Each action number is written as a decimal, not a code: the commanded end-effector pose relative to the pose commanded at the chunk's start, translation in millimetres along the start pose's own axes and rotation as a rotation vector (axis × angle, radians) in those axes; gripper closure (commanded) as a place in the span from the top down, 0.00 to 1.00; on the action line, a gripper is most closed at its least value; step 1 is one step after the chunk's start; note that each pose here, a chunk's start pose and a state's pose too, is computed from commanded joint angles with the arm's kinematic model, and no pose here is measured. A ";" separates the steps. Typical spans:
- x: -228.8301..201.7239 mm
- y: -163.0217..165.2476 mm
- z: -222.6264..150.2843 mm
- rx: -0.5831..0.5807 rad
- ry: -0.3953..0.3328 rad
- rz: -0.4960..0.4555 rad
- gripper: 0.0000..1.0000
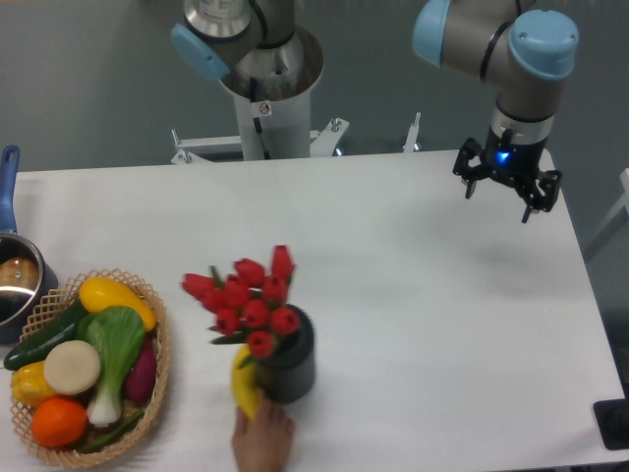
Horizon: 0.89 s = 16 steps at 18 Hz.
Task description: Pick up the flowers from the vase
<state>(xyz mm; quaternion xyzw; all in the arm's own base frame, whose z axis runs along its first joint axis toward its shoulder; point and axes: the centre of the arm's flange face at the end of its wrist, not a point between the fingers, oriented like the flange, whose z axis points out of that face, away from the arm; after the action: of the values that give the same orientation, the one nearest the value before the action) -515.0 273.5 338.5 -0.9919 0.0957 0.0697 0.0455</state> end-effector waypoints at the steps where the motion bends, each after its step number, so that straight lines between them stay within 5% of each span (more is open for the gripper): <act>1: 3.0 -0.6 2.9 0.001 0.006 0.001 1.00; 5: 16.8 -7.0 -3.0 0.071 0.000 -0.013 1.00; 11: 29.2 -31.5 -18.5 0.409 -0.029 -0.153 1.00; 16: 39.7 -73.4 -23.8 0.642 0.035 -0.119 1.00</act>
<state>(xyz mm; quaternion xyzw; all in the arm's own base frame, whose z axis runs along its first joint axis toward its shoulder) -459.0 335.5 361.8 -0.9318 0.0557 0.0160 0.3583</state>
